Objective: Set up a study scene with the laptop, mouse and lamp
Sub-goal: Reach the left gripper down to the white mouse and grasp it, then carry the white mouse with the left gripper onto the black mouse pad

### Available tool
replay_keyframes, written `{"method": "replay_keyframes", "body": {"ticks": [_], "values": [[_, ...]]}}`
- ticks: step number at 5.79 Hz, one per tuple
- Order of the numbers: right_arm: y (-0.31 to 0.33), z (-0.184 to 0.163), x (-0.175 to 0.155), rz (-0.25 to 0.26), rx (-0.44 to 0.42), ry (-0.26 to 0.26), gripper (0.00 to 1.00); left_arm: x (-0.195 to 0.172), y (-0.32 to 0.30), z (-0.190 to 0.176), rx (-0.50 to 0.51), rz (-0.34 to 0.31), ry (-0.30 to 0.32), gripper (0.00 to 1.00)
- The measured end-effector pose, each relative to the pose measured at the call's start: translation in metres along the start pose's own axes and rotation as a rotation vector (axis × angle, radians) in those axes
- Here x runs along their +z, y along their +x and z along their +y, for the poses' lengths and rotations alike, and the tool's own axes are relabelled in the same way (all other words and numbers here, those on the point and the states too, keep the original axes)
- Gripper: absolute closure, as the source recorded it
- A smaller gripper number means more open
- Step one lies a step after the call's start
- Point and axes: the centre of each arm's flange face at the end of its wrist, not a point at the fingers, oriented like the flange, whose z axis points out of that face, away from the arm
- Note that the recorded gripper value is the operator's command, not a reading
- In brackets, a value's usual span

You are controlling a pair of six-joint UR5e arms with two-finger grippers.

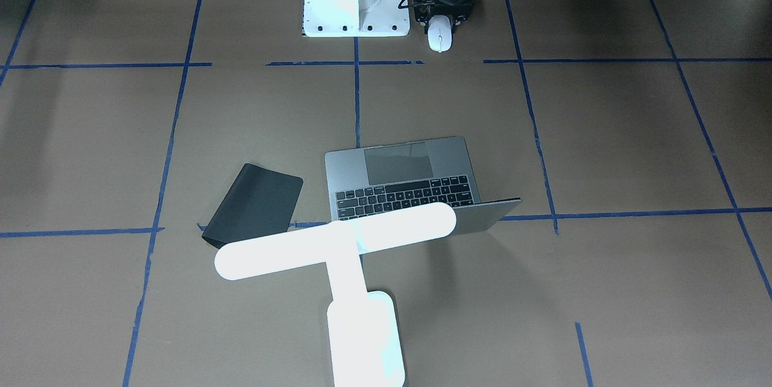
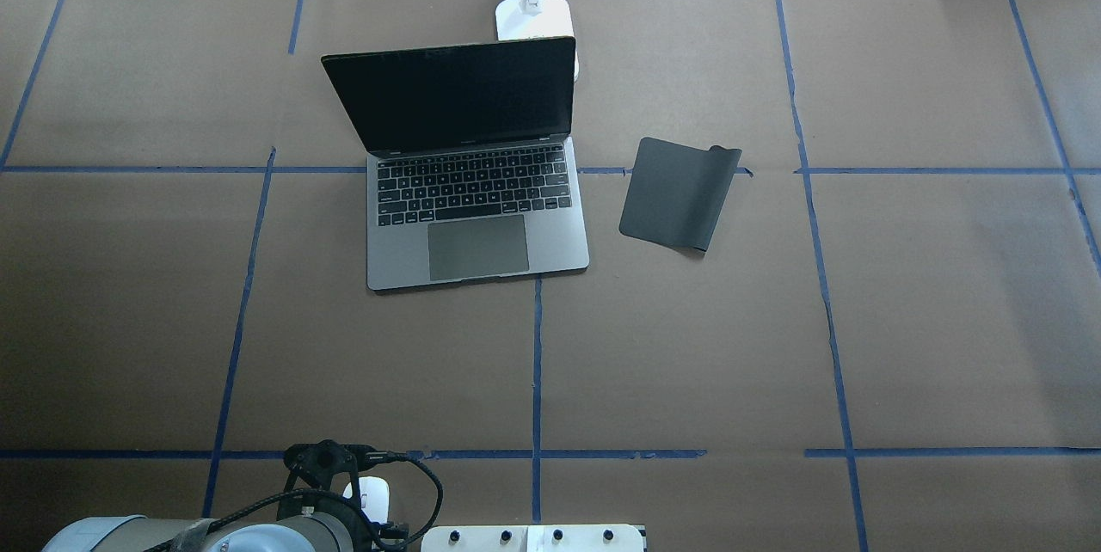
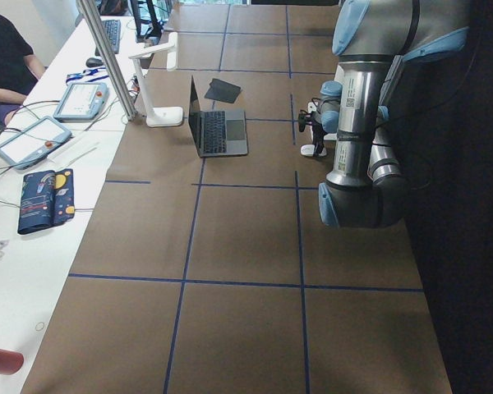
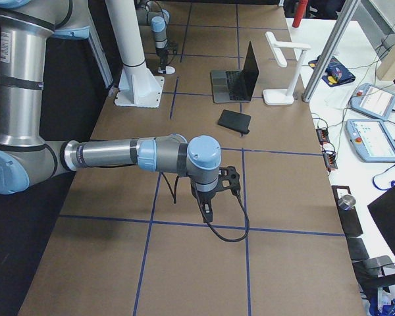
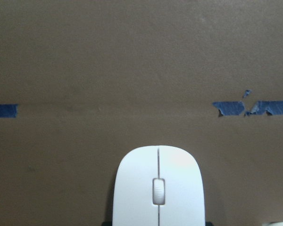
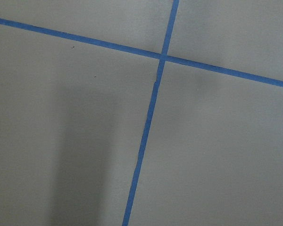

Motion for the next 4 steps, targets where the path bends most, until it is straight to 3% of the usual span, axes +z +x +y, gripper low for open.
{"method": "replay_keyframes", "body": {"ticks": [2,4], "values": [[0.001,0.001,-0.001,0.0,0.004,0.003,0.0,-0.005,0.001,-0.001,-0.001,0.009,-0.004,0.58],[0.002,0.002,-0.002,-0.001,0.009,0.005,0.0,-0.03,0.002,-0.014,-0.017,0.047,0.012,0.63]]}}
